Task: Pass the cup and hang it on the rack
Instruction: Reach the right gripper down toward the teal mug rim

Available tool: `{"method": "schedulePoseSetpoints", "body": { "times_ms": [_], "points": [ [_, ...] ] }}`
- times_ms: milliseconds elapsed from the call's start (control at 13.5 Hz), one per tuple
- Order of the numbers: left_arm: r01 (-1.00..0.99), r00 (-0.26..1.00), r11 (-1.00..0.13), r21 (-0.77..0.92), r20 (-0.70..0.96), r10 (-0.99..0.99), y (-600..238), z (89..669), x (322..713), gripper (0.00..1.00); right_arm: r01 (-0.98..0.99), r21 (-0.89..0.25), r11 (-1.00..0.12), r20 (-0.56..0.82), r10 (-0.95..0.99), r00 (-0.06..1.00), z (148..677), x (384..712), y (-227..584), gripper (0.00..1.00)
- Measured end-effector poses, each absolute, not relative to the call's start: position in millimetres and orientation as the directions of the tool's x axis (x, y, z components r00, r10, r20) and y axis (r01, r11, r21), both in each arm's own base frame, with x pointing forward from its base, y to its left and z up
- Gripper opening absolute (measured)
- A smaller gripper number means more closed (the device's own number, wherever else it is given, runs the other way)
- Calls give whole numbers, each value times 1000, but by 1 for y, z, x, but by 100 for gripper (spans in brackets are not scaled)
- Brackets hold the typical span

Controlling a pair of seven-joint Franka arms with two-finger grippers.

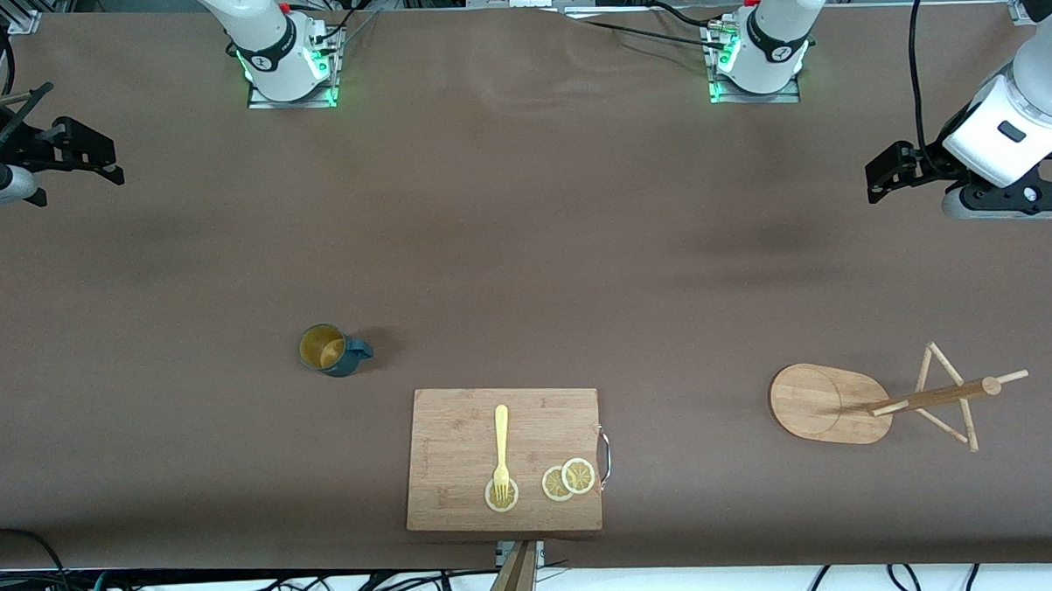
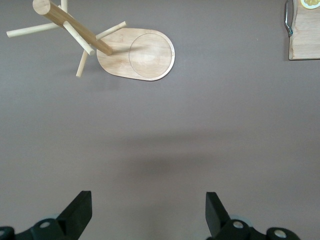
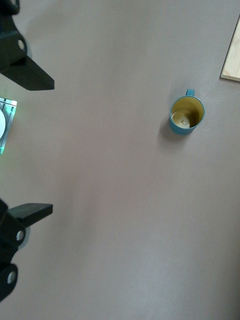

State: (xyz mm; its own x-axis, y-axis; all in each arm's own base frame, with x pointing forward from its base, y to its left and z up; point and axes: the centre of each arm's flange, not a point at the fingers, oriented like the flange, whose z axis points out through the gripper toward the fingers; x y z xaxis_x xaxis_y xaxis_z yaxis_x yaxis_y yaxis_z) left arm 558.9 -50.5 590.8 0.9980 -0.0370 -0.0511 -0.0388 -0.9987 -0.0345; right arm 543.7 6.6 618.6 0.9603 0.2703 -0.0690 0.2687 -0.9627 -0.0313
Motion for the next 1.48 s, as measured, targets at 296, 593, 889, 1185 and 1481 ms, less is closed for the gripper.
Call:
{"method": "schedulePoseSetpoints", "body": {
  "times_ms": [296,593,889,1185,1481],
  "points": [
    [-44,998,-998,-33,-51,-42,-53,591,559,100,260,-38,-965,-86,262,961,620,540,7,100],
    [-46,998,-998,-33,-51,-44,-55,591,559,100,260,-39,-965,-88,262,961,619,540,7,100],
    [-46,998,-998,-33,-51,-44,-55,591,559,100,259,-40,-965,-92,262,961,616,541,7,100],
    [-46,998,-998,-33,-51,-44,-55,591,559,100,257,-39,-966,-93,260,961,587,551,8,100],
    [-45,998,-998,-33,-51,-43,-54,591,559,100,251,-38,-967,-88,253,963,534,572,20,100]
  ]
}}
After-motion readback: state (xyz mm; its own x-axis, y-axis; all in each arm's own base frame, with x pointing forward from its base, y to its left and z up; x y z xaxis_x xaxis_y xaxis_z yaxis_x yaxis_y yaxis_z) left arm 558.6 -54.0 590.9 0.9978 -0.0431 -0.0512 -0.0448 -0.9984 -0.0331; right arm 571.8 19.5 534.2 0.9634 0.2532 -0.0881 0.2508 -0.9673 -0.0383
